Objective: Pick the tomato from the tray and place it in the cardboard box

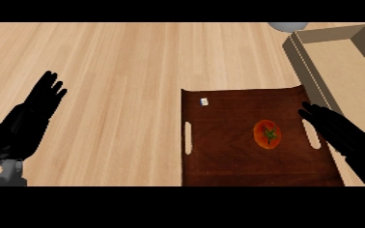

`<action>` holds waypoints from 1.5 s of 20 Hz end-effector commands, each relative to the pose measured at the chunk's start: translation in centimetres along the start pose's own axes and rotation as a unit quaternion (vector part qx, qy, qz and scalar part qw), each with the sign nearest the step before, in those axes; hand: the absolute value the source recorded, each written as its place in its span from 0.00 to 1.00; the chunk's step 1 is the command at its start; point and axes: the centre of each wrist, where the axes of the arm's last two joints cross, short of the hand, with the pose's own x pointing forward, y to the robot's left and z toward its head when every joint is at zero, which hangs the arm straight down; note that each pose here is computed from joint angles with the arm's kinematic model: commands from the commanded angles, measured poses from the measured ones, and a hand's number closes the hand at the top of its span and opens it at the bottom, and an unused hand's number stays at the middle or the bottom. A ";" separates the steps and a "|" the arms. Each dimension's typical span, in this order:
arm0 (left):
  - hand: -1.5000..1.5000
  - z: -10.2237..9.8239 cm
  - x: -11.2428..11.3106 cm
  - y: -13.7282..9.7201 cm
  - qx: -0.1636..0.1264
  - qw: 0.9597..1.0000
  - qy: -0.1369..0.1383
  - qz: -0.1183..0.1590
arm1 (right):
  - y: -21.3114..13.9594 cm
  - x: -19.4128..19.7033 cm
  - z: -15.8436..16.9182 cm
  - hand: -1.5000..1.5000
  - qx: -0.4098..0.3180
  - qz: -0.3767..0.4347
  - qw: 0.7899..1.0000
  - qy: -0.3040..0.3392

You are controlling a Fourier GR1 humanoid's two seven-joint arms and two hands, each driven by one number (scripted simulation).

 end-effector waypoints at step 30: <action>0.50 0.6 -0.2 0.5 -0.002 1.000 0.003 0.005 | 4.5 0.1 -4.6 0.00 0.051 0.047 0.997 0.040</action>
